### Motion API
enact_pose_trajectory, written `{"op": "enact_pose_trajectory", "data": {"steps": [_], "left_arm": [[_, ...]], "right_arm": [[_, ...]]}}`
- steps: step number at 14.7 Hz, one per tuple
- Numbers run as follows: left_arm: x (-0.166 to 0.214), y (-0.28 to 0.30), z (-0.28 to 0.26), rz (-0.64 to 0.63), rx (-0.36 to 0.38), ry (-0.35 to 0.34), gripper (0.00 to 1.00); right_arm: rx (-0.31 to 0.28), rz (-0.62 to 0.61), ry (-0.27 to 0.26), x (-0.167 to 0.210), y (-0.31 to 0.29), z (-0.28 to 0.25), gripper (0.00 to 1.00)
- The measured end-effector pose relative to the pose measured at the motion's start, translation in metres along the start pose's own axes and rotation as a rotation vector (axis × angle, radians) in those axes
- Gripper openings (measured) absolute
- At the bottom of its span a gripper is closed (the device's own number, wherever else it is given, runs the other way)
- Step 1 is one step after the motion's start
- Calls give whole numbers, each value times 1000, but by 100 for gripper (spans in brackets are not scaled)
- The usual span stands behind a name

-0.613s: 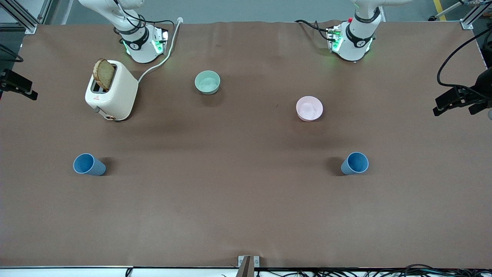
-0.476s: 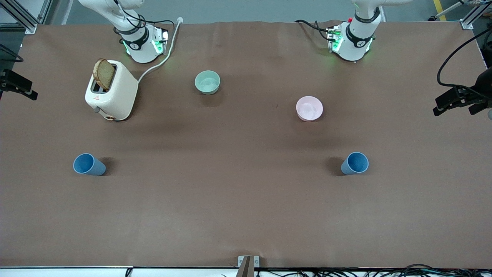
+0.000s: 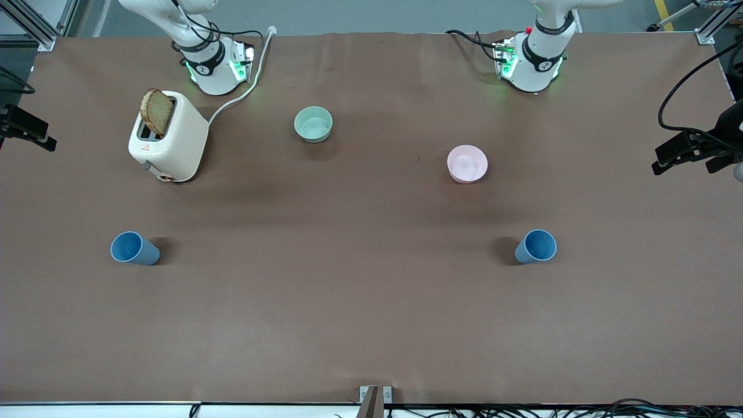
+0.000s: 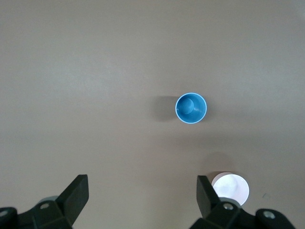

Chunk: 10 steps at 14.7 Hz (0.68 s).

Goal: Stack blue cups with both arms

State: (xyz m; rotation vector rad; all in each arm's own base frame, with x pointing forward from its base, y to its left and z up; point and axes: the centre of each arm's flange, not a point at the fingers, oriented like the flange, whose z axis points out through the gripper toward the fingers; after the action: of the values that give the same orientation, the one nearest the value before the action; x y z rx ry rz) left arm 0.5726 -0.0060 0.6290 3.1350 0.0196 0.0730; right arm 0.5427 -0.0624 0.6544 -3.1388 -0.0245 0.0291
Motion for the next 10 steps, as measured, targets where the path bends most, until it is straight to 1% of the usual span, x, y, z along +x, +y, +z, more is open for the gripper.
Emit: {"op": "enact_pose_trajectory", "data": {"steps": [4, 6, 8, 10], "left_arm": [[0, 0, 0, 0, 0, 0, 100], [0, 1, 0, 2, 0, 0, 100], [1, 1, 3, 3, 0, -4, 100], [6, 2, 13, 4, 1, -20, 100]], "right_arm": [[0, 8, -5, 2, 4, 4, 100], [-1, 21, -3, 7, 12, 15, 100], [-2, 40, -5, 15, 24, 39, 100], [-3, 66, -5, 21, 41, 73, 100]]}}
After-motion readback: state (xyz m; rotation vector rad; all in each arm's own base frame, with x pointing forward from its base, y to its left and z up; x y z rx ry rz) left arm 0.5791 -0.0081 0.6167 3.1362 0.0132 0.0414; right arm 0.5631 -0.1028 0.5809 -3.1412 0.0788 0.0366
